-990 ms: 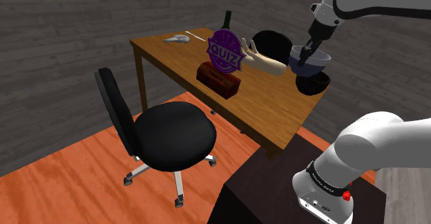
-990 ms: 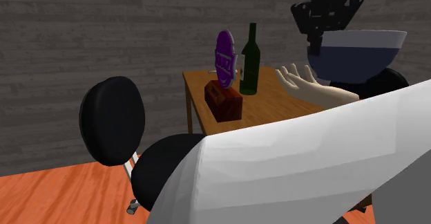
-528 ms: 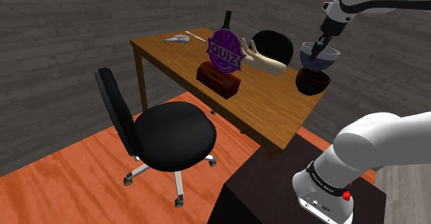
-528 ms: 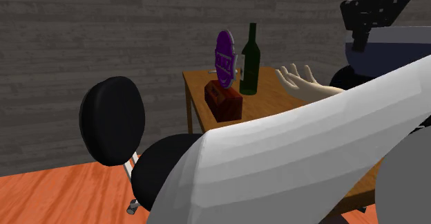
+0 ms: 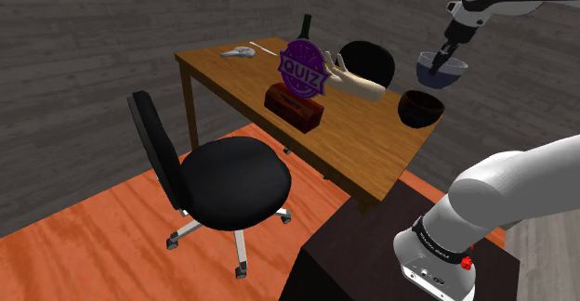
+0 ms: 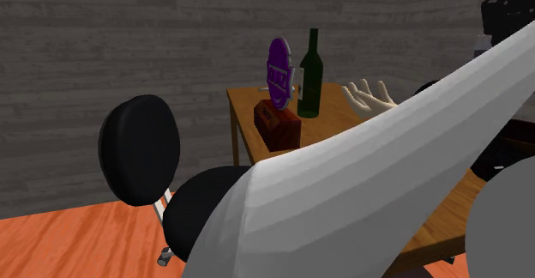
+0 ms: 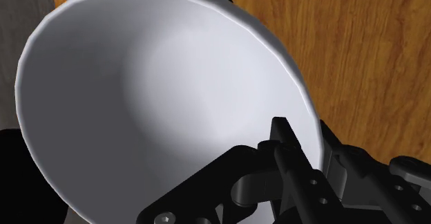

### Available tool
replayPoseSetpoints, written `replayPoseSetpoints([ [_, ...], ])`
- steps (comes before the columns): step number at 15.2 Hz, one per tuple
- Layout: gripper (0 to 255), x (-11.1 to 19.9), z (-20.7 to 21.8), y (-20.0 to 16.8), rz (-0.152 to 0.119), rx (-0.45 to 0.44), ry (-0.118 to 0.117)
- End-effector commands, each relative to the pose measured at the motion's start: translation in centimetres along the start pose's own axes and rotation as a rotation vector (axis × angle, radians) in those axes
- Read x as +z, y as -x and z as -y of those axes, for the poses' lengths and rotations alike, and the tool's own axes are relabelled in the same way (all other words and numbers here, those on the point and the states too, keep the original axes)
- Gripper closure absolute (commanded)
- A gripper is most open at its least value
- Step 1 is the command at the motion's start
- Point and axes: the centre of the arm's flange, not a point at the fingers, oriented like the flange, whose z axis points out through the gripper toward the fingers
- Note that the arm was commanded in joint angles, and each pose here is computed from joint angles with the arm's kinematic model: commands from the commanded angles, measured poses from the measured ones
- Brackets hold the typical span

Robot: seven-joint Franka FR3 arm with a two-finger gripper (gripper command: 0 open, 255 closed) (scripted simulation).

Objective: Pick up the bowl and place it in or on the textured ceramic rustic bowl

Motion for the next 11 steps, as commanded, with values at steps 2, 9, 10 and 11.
replayPoseSetpoints([
  [2,255,0.0,-4.2,0.7,0.000,-0.001,0.002],
  [9,255,3.3,-5.5,1.1,0.000,-0.001,0.002],
  [10,255,3.8,-5.5,1.1,0.000,-0.001,0.002],
  [11,255,4.3,-5.4,1.2,0.000,-0.001,0.002],
])
